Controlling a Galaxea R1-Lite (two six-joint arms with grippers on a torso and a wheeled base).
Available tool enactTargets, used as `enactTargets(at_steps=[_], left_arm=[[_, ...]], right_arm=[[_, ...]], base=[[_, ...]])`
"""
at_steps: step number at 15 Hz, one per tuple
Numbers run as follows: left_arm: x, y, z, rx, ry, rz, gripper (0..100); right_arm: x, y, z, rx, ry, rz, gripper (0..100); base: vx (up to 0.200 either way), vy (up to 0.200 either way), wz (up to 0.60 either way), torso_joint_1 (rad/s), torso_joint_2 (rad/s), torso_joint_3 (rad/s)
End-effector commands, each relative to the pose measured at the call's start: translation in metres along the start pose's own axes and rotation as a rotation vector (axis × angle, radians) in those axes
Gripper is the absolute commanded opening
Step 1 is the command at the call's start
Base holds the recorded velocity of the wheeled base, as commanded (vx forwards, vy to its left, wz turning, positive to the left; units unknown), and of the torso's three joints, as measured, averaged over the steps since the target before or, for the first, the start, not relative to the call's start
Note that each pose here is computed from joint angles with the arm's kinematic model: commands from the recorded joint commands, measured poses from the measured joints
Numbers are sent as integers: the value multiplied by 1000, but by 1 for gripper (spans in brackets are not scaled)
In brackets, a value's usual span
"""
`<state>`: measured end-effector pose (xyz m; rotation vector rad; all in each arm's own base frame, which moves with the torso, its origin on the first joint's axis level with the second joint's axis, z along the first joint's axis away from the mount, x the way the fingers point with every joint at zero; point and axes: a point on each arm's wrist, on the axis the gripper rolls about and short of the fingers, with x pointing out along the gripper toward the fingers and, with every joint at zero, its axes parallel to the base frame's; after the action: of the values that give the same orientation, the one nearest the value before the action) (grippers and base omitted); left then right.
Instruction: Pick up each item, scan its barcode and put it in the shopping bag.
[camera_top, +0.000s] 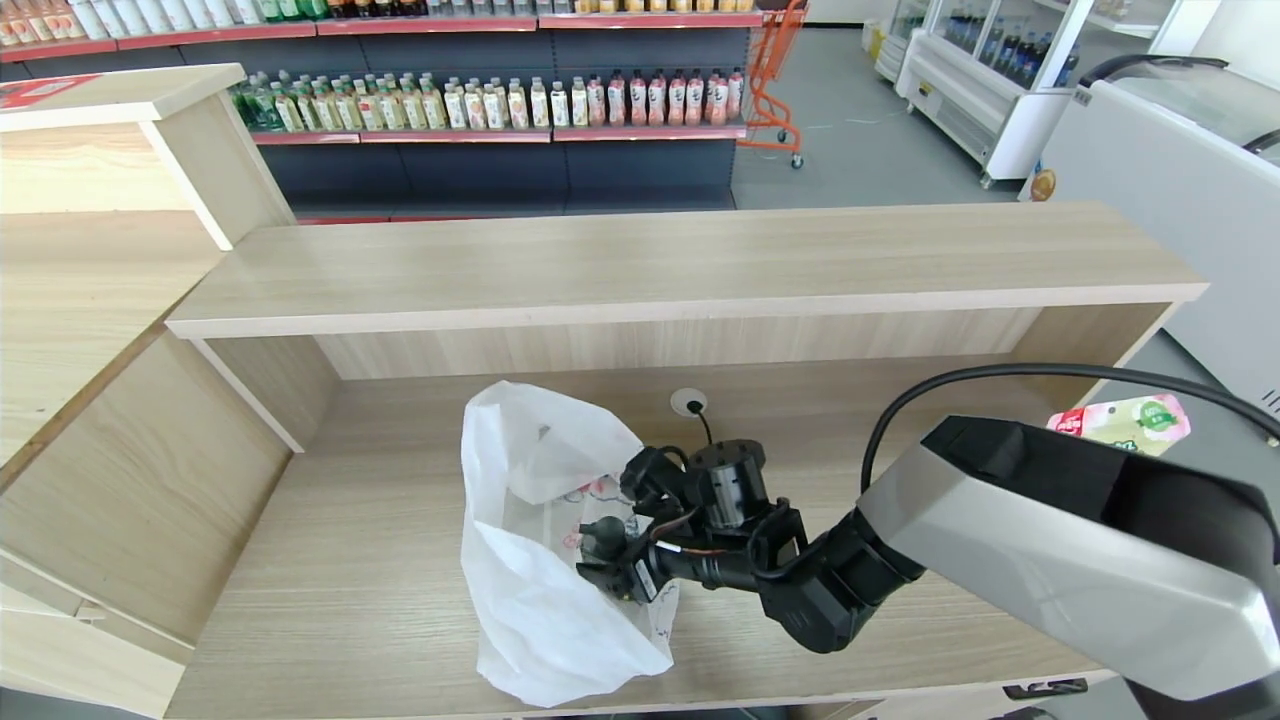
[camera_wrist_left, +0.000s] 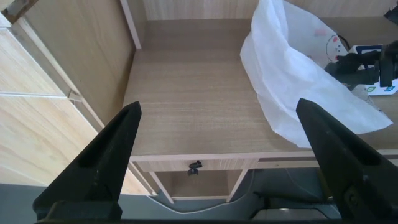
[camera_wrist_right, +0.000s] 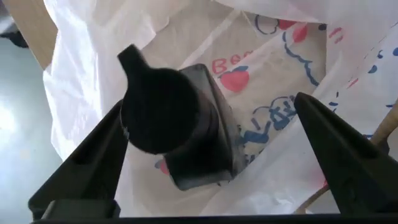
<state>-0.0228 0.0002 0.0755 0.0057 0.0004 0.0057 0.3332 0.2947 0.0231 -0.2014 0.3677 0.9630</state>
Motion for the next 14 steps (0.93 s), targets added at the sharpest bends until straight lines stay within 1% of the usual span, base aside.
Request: enactTargets(at_steps=[1, 3, 4, 5, 6, 7, 9, 10, 12, 14], left_arm=[[0, 0, 0, 0, 0, 0, 100], [0, 0, 0, 0, 0, 0, 100], [0, 0, 0, 0, 0, 2, 100], [0, 0, 0, 0, 0, 2, 100], [0, 0, 0, 0, 0, 2, 100], [0, 0, 0, 0, 0, 2, 100], [0, 0, 0, 0, 0, 0, 100], [0, 0, 0, 0, 0, 2, 100], [0, 0, 0, 0, 0, 0, 100], [0, 0, 0, 0, 0, 0, 100]], right_arm=[[-4, 1, 15, 86, -46, 0, 100], [-14, -2, 26, 228, -71, -5, 100], [-22, -11, 28, 320, -76, -23, 100], [-34, -19, 34, 398, -105, -40, 100], [-43, -26, 36, 452, -117, -56, 100], [-56, -37, 36, 480, -120, -86, 100], [-73, -46, 37, 583, -129, -110, 100], [-80, -51, 42, 619, -148, -119, 100], [-94, -48, 58, 709, -176, -111, 100], [-114, -46, 63, 765, -177, -119, 100]], base=[[0, 0, 0, 0, 0, 0], [0, 0, 0, 0, 0, 0], [0, 0, 0, 0, 0, 0], [0, 0, 0, 0, 0, 0], [0, 0, 0, 0, 0, 0], [0, 0, 0, 0, 0, 0], [0, 0, 0, 0, 0, 0], [0, 0, 0, 0, 0, 0], [0, 0, 0, 0, 0, 0], [0, 0, 0, 0, 0, 0]])
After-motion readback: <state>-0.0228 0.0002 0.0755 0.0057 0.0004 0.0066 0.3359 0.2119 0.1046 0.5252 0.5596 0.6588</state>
